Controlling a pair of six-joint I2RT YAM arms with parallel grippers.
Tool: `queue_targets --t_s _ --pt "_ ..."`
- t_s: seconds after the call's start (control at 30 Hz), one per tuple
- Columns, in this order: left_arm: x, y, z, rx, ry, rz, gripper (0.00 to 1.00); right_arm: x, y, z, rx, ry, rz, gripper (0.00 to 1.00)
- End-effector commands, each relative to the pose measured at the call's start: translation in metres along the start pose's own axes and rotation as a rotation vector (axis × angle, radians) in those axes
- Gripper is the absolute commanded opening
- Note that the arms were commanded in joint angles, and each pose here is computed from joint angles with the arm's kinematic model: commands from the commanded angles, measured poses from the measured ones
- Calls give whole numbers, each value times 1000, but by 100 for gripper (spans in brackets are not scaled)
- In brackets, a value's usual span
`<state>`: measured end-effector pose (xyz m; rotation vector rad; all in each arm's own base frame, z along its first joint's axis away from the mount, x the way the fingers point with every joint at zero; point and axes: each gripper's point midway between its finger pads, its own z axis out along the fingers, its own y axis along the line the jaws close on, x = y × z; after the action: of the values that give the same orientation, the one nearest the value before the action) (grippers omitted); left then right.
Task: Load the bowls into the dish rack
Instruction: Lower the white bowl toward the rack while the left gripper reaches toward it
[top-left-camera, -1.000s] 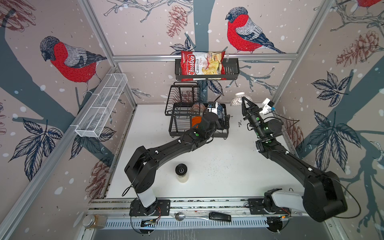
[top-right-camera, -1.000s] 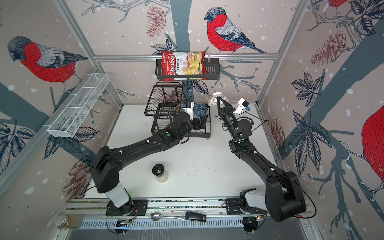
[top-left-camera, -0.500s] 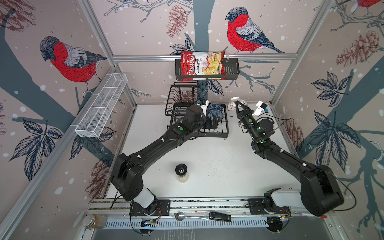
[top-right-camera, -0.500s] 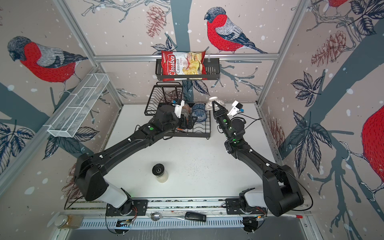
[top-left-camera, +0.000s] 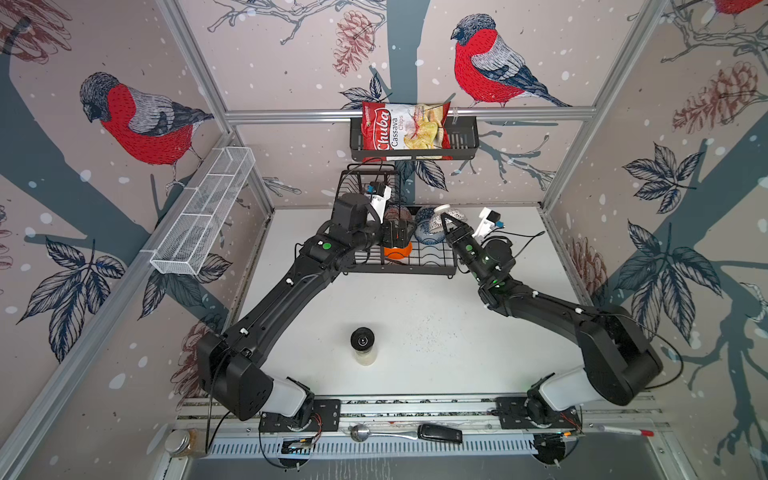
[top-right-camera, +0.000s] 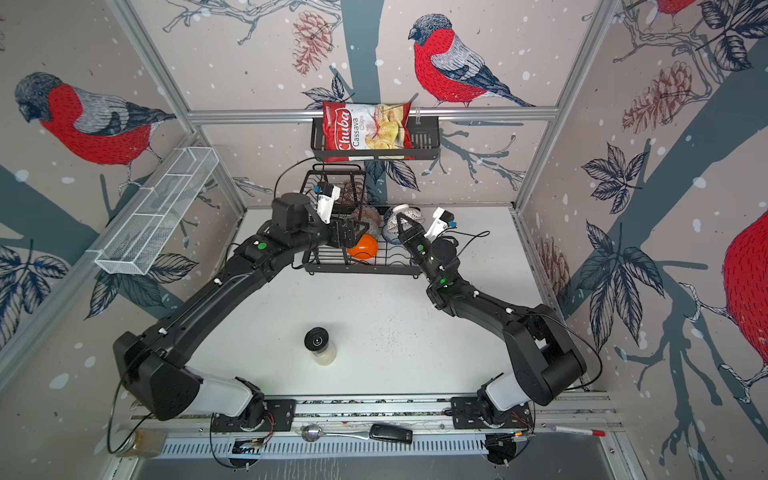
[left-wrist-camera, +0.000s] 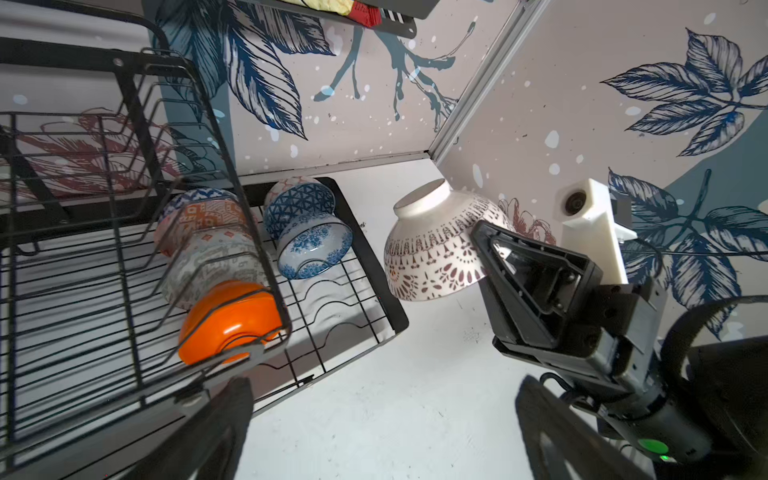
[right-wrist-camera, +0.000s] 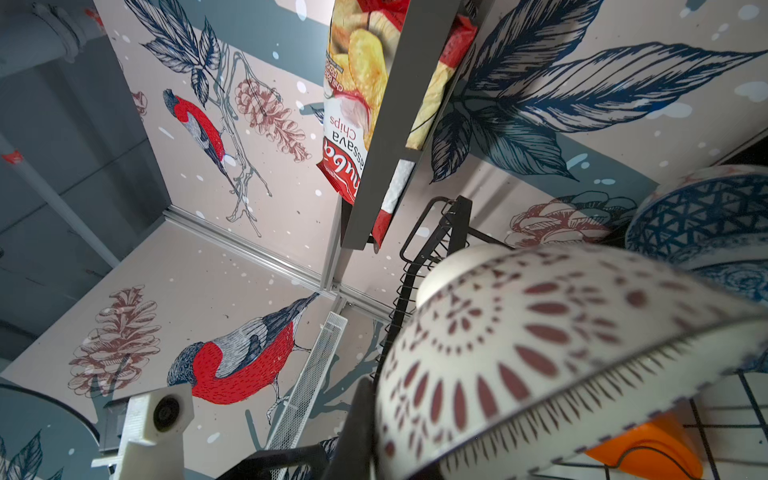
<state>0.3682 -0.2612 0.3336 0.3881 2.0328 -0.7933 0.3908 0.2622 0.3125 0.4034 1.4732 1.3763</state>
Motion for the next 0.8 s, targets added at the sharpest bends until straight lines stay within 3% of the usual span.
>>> queue_targets --t_s 0.0,0.2,0.77 --pt "4 2 -2 10 24 20 98 -5 8 5 -34 -65 -47 0" --pt "2 -5 6 59 21 2 98 14 -24 18 2 -39 8 0" --pt "20 20 20 -9 12 44 98 27 -113 47 121 -37 100 0"
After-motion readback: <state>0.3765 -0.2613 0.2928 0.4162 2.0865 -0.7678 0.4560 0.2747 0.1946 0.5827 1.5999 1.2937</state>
